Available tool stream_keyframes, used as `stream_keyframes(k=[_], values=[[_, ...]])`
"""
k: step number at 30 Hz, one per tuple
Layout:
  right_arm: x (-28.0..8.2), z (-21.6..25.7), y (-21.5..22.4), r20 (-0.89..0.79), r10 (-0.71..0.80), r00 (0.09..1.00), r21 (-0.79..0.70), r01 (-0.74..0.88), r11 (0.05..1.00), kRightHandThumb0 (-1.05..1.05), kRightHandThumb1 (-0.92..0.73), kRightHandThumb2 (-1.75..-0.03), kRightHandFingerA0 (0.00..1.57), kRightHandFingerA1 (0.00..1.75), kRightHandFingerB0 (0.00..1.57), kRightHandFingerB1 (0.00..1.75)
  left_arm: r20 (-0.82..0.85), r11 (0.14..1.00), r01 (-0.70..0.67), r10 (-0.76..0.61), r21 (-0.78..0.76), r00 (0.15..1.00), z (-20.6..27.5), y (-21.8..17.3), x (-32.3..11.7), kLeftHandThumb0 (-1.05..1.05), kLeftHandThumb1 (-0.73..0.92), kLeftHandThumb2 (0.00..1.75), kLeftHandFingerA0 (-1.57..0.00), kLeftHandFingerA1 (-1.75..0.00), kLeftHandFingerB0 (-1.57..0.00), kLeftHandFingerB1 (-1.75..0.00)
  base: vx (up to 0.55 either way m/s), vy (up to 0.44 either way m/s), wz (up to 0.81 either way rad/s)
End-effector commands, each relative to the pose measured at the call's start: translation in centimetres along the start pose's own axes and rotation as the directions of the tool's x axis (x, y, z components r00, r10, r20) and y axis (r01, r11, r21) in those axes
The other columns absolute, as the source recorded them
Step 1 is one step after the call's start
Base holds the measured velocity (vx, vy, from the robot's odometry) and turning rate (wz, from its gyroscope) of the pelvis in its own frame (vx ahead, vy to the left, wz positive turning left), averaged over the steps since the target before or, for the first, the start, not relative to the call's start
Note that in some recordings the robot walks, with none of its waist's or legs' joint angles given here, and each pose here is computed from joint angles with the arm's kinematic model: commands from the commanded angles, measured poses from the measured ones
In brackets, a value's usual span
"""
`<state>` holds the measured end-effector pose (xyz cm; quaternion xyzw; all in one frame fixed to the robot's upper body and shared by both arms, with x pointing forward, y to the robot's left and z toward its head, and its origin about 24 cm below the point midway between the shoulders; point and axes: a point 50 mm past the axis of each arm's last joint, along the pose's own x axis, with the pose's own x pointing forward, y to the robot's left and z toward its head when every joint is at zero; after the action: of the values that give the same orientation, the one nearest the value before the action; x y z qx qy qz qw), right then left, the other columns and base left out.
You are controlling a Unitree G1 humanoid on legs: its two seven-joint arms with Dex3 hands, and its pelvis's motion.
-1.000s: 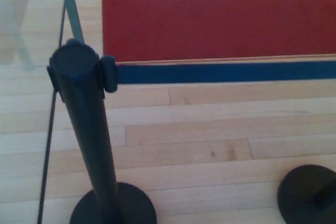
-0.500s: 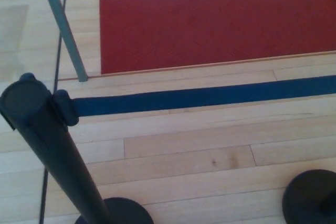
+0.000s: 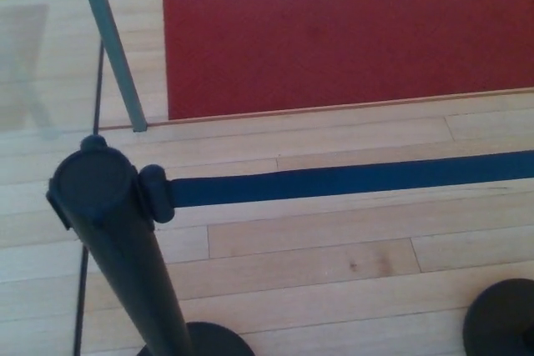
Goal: The robot walks towards a pair of stanchion kept in front of it and uses the right hand to grab on the strap of the right stanchion that is being connected to the left stanchion. After removing it from the stanchion on the left, it releases the strap and lets it retract back to the stanchion on the right.
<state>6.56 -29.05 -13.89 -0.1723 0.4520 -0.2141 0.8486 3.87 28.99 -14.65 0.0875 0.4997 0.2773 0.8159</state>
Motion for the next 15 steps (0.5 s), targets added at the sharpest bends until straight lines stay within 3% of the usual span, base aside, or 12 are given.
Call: stream_keyframes(k=[1,2,3,4,7,8,12,13,14,15], values=[[0.1,0.0,-0.3,-0.005,-0.002,1.0,0.009,0.002,1.0,0.21,-0.28,-1.66,1.21,1.13,0.67,1.2,0.025,1.0,-0.016,0.016,-0.008,1.0,0.3,0.5,0.0,-0.14,0.66,0.64,-1.1,-1.18,-0.99,-0.93,0.03,-0.068,0.08],[0.1,0.0,-0.3,-0.007,-0.002,1.0,0.008,0.002,1.0,0.2,0.05,-1.75,1.28,1.1,0.72,1.27,0.022,1.0,-0.014,0.014,-0.004,1.0,0.2,0.6,0.0,-0.17,0.67,0.62,-1.1,-1.19,-0.99,-0.91,0.0,0.0,0.0],[0.1,0.1,-0.2,-0.008,-0.002,1.0,0.007,0.002,1.0,0.2,0.05,-1.75,1.28,1.1,0.72,1.27,0.021,1.0,-0.014,0.014,-0.003,1.0,0.2,0.6,0.0,-0.17,0.67,0.62,-1.1,-1.19,-0.99,-0.91,0.0,-0.084,0.05],[0.1,0.1,-0.3,-0.007,-0.002,1.0,0.004,0.002,1.0,0.07,0.05,-1.75,1.26,1.1,0.7,1.26,0.019,1.0,-0.013,0.013,-0.002,1.0,0.1,0.6,0.0,-0.16,0.68,0.63,-1.08,-1.19,-0.98,-0.9,0.0,-0.084,0.01],[0.2,0.2,-0.3,-0.003,-0.004,1.0,-0.005,0.004,1.0,0.07,0.02,-1.75,1.23,1.09,0.67,1.26,0.016,1.0,-0.011,0.011,-0.003,1.0,0.0,0.5,0.0,-0.16,0.68,0.61,-1.08,-1.17,-0.98,-0.89,-0.02,-0.028,0.0],[0.2,0.3,-0.4,0.004,-0.013,1.0,0.0,0.013,1.0,-0.26,0.02,-1.75,1.35,1.05,0.69,1.3,0.019,1.0,-0.015,0.015,0.003,1.0,0.1,0.5,0.0,-0.15,0.68,0.65,-1.07,-1.2,-0.97,-0.92,0.0,0.0,0.0],[0.2,0.8,-0.2,0.044,-0.026,0.999,0.001,0.026,1.0,-0.28,0.02,-1.75,1.31,1.11,0.7,1.38,0.021,1.0,-0.027,0.027,0.011,0.999,0.2,0.8,0.1,-0.16,0.69,0.64,-1.07,-1.2,-0.96,-0.92,0.0,0.0,0.0],[0.2,0.9,-0.3,0.056,-0.034,0.998,-0.003,0.034,0.999,-0.32,-0.36,-1.54,1.26,1.17,0.72,1.19,0.017,1.0,-0.028,0.028,0.014,0.999,0.1,1.0,0.1,-0.14,0.68,0.65,-1.09,-1.18,-0.97,-0.91,0.0,0.0,0.0],[0.2,0.9,-0.3,0.056,-0.036,0.998,-0.004,0.036,0.999,-0.32,-0.36,-1.54,1.26,1.17,0.72,1.19,0.016,1.0,-0.028,0.027,0.015,1.0,0.0,1.0,0.1,-0.14,0.68,0.65,-1.09,-1.18,-0.97,-0.91,0.0,0.0,0.0],[0.2,1.0,-0.5,0.067,-0.073,0.995,0.0,0.073,0.997,-0.37,-0.11,-1.75,1.16,1.3,0.57,1.36,0.014,1.0,-0.028,0.028,0.014,1.0,0.0,1.0,0.1,-0.14,0.66,0.64,-1.11,-1.14,-0.99,-0.89,0.0,0.0,0.0]])
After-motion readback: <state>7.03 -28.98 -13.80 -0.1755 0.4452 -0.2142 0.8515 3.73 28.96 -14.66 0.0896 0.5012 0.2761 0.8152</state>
